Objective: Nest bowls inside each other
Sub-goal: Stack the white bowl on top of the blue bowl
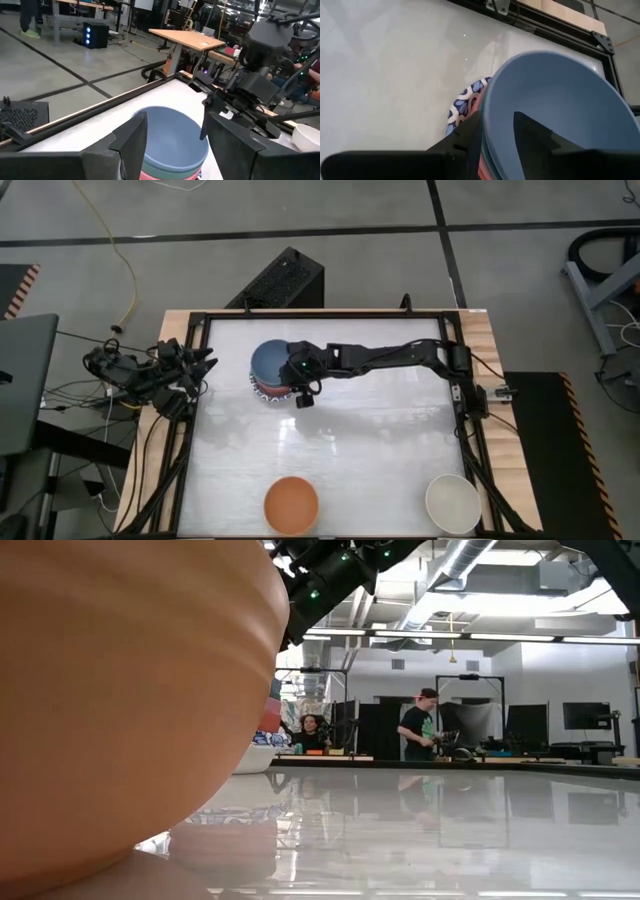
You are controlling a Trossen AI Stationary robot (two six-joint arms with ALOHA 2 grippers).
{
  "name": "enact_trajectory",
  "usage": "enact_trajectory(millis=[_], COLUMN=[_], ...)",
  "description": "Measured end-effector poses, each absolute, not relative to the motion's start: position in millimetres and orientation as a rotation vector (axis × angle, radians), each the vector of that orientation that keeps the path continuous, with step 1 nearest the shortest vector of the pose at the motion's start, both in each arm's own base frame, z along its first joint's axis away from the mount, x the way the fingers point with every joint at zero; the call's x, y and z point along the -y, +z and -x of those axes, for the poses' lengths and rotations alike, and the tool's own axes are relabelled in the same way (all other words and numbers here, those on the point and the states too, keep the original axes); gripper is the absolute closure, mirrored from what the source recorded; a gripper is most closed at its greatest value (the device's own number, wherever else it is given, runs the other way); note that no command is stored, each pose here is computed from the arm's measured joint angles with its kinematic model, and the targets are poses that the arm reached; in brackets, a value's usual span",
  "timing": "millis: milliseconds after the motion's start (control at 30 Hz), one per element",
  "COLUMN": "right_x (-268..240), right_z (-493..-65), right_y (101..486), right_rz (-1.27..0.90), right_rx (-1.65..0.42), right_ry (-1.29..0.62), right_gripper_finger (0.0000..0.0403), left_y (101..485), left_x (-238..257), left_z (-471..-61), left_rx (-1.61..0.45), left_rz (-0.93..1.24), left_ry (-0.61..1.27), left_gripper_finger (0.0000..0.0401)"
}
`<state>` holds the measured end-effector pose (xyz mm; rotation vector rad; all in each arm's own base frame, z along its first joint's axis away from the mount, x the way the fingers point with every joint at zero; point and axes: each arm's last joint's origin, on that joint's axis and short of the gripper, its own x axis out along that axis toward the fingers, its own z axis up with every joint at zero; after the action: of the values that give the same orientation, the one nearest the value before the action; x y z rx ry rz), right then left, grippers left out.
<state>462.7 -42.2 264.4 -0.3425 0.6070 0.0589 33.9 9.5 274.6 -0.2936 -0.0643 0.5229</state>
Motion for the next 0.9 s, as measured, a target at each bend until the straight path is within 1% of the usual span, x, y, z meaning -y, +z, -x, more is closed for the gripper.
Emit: enact_trajectory(millis=[200, 333, 467, 533, 600, 700, 800, 900], right_x=[39, 44, 48, 44, 35, 16, -3, -27], right_z=[-461, -450, -434, -423, -410, -379, -347, -325], right_y=[273, 306, 337, 347, 354, 360, 357, 350], right_rz=[0.358, 0.378, 0.326, 0.288, 0.239, 0.075, -0.148, -0.264], right_rx=[-0.574, -0.471, -0.397, -0.409, -0.464, -0.658, -0.91, -1.097], right_ry=[0.061, 0.028, 0.019, 0.044, 0.075, 0.085, -0.021, -0.186], right_gripper_finger=[0.0269, 0.0269, 0.0269, 0.0269, 0.0269, 0.0269, 0.0269, 0.0269], left_y=[273, 272, 269, 267, 265, 263, 264, 265], left_x=[-10, -9, -9, -8, -8, -6, -5, -5], left_z=[-34, -34, -34, -34, -34, -35, -35, -36], left_rx=[0.051, 0.043, 0.016, -0.001, -0.018, -0.046, -0.044, -0.036], left_rz=[0.28, 0.274, 0.276, 0.281, 0.289, 0.303, 0.338, 0.354], left_ry=[0.526, 0.521, 0.489, 0.473, 0.452, 0.395, 0.352, 0.341], left_gripper_finger=[0.021, 0.021, 0.021, 0.021, 0.021, 0.021, 0.021, 0.021])
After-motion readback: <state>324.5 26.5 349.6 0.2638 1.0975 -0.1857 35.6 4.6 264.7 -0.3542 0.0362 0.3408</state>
